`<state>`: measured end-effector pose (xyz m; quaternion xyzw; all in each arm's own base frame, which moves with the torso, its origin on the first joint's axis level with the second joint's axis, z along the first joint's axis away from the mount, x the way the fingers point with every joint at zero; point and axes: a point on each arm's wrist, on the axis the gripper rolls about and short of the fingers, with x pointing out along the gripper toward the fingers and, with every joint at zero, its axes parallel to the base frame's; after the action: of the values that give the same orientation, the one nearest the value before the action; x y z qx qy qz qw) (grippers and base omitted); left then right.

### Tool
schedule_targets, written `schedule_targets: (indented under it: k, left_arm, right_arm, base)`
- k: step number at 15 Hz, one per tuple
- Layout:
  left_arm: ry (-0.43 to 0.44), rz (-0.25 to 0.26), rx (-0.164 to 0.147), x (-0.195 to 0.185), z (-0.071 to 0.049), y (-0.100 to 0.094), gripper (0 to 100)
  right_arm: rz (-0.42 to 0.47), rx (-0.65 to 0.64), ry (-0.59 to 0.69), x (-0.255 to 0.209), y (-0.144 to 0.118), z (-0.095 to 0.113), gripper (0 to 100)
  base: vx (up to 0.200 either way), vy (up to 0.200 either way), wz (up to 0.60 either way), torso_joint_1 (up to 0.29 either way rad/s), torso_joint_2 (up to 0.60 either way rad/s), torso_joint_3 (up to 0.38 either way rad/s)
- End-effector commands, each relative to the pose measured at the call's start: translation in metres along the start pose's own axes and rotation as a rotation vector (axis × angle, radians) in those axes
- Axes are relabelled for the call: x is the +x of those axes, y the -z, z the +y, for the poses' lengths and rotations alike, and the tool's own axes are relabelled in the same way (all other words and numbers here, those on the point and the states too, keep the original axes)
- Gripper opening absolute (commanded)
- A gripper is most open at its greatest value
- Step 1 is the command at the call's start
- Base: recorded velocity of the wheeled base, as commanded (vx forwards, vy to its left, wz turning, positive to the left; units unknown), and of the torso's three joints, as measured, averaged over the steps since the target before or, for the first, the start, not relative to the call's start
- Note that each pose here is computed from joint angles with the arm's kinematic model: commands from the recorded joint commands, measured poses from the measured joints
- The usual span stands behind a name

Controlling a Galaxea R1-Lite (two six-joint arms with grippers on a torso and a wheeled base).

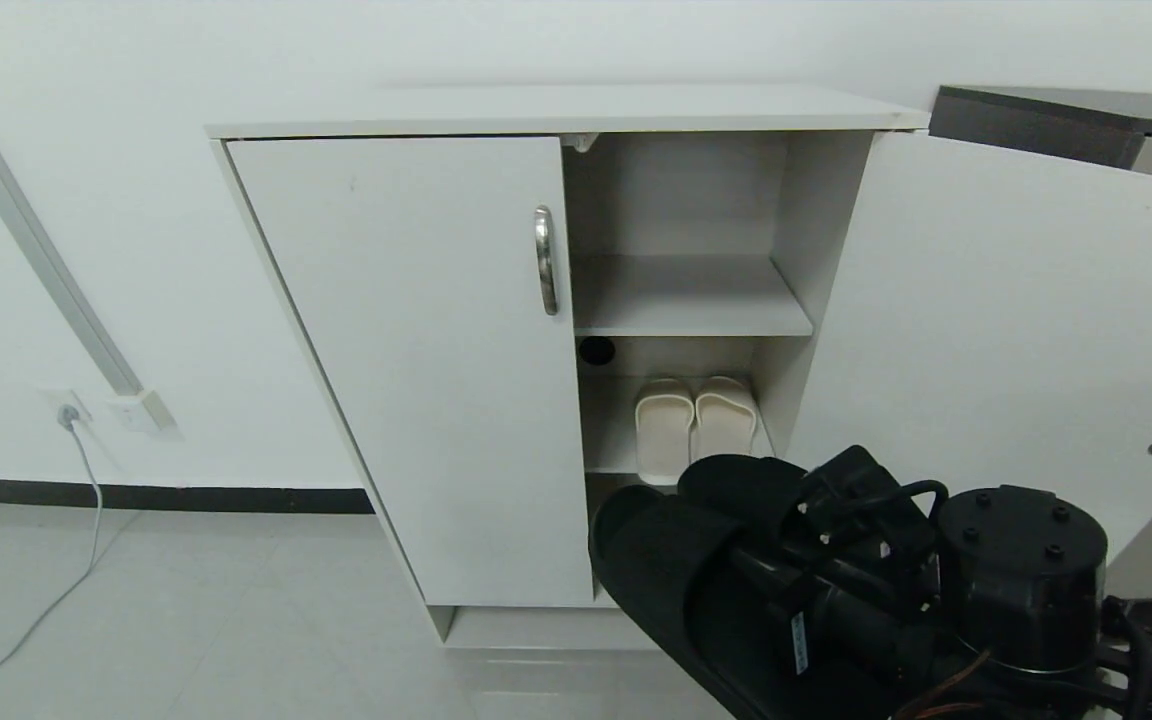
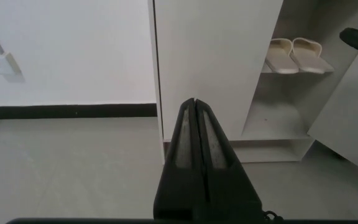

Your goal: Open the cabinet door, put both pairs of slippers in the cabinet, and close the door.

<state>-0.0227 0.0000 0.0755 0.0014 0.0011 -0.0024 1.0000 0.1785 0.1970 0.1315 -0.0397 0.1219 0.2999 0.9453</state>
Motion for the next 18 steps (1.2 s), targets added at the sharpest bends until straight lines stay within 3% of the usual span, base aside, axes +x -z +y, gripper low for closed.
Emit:
schedule_targets:
  k: [1,3,5,7,9,13,18]
  left_arm:
    - [0.000,-0.001,0.000,0.000,0.000,0.000,0]
    - [0.000,-0.001,0.000,0.000,0.000,0.000,0]
    - [0.000,-0.001,0.000,0.000,0.000,0.000,0]
    - [-0.003,-0.001,-0.001,0.000,0.000,0.000,0]
    - [0.001,-0.001,0.005,0.000,0.000,0.000,0]
    - [0.000,-0.001,0.002,0.000,0.000,0.000,0]
    - [-0.003,-0.001,-0.001,0.000,0.000,0.000,0]
  right_arm:
    - [0.004,-0.004,0.003,0.001,0.001,0.000,0]
    - [0.016,-0.013,0.077,0.012,0.004,0.001,0]
    - [-0.025,0.020,0.329,0.052,-0.006,0.014,0]
    - [-0.026,0.052,0.410,0.074,-0.013,0.022,0]
    - [0.034,0.083,0.468,0.081,-0.025,0.024,0]
    - [0.040,0.200,0.545,0.092,-0.072,0.030,0]
    - [-0.043,0.186,0.590,0.093,-0.111,0.033,0]
  base:
    - [0.000,0.000,0.00,0.002,0.09,0.080]
    - [0.000,0.000,0.00,-0.001,0.03,0.021]
    - [0.000,0.000,0.00,0.000,0.00,0.000]
    - [0.000,0.000,0.00,0.000,0.00,0.000]
    - [0.000,0.000,0.00,0.000,0.00,0.000]
    - [0.000,0.000,0.00,0.000,0.00,0.000]
    - [0.000,0.000,0.00,0.000,0.00,0.000]
